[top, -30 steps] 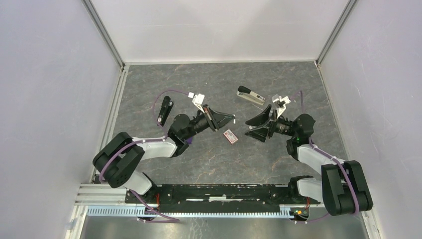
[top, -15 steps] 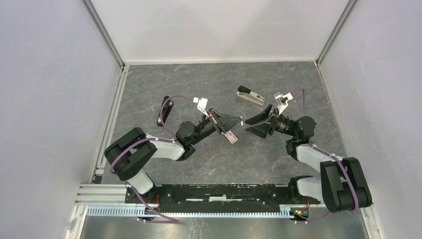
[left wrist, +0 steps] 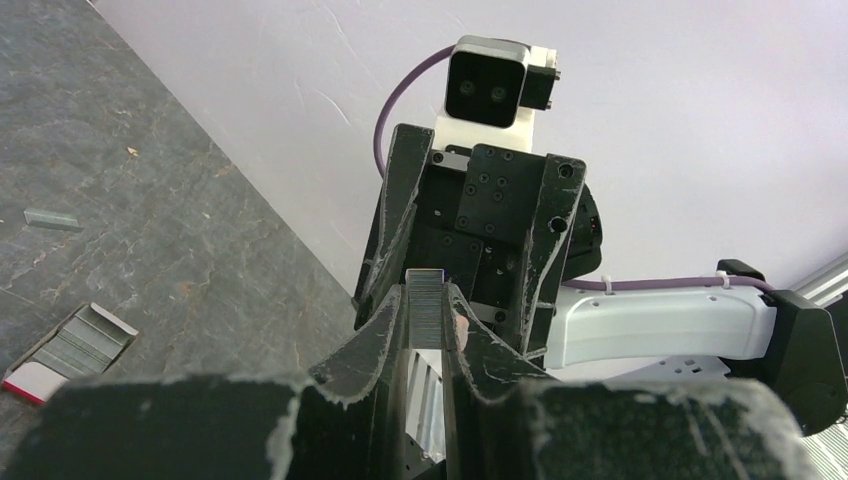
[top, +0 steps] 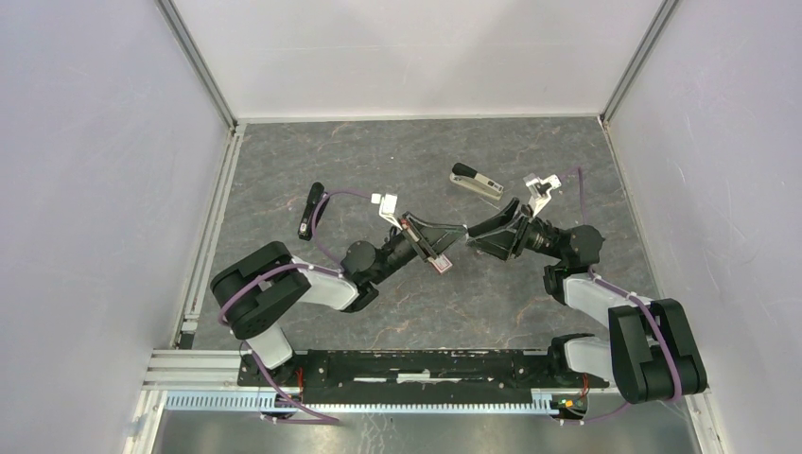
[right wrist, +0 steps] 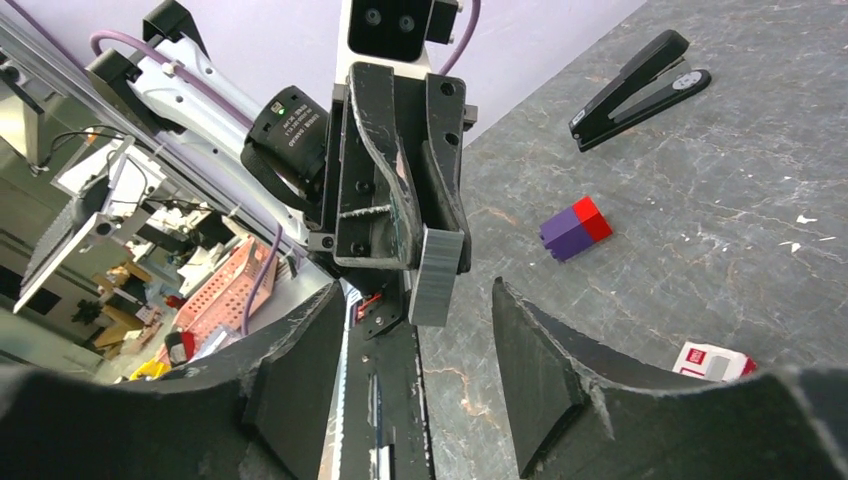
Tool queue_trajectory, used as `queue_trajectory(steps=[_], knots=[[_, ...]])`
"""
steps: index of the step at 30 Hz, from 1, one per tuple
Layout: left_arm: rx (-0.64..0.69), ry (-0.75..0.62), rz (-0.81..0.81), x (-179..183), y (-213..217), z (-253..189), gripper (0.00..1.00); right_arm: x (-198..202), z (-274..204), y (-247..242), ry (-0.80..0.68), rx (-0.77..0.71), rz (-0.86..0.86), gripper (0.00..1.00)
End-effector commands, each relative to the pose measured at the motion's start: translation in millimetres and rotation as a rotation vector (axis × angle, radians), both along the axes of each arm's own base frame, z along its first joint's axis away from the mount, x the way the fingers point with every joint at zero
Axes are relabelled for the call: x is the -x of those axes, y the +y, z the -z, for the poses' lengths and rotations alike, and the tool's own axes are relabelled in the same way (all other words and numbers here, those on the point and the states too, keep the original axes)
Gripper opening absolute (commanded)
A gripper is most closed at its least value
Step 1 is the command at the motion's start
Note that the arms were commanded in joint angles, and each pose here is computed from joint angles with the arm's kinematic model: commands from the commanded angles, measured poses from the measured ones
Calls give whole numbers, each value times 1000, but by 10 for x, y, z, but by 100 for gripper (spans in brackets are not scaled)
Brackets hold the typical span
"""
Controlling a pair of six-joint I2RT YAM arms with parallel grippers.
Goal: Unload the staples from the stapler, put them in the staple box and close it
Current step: Pick up the staple from the center of the board.
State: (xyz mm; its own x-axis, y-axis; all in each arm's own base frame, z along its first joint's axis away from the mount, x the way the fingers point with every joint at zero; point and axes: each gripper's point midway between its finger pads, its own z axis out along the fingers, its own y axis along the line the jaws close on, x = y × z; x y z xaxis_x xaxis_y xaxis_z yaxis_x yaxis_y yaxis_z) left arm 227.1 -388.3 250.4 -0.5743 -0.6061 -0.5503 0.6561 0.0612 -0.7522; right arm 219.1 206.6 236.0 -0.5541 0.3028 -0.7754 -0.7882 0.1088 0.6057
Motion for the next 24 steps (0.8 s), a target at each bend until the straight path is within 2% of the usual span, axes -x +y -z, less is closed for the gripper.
queue_trajectory(steps=[1, 4, 12, 24], knots=[[81, -17, -25, 5, 14, -203, 16, 60, -153, -12, -61, -35, 1, 59], [84, -16, -28, 8, 9, -212, 16, 66, -160, -12, -59, -36, 0, 51], [91, -19, -25, 16, -18, -238, 16, 56, -154, -12, -46, -39, -1, 42], [94, -20, -34, 0, -12, -249, 16, 57, -147, -9, -46, -36, -5, 34]])
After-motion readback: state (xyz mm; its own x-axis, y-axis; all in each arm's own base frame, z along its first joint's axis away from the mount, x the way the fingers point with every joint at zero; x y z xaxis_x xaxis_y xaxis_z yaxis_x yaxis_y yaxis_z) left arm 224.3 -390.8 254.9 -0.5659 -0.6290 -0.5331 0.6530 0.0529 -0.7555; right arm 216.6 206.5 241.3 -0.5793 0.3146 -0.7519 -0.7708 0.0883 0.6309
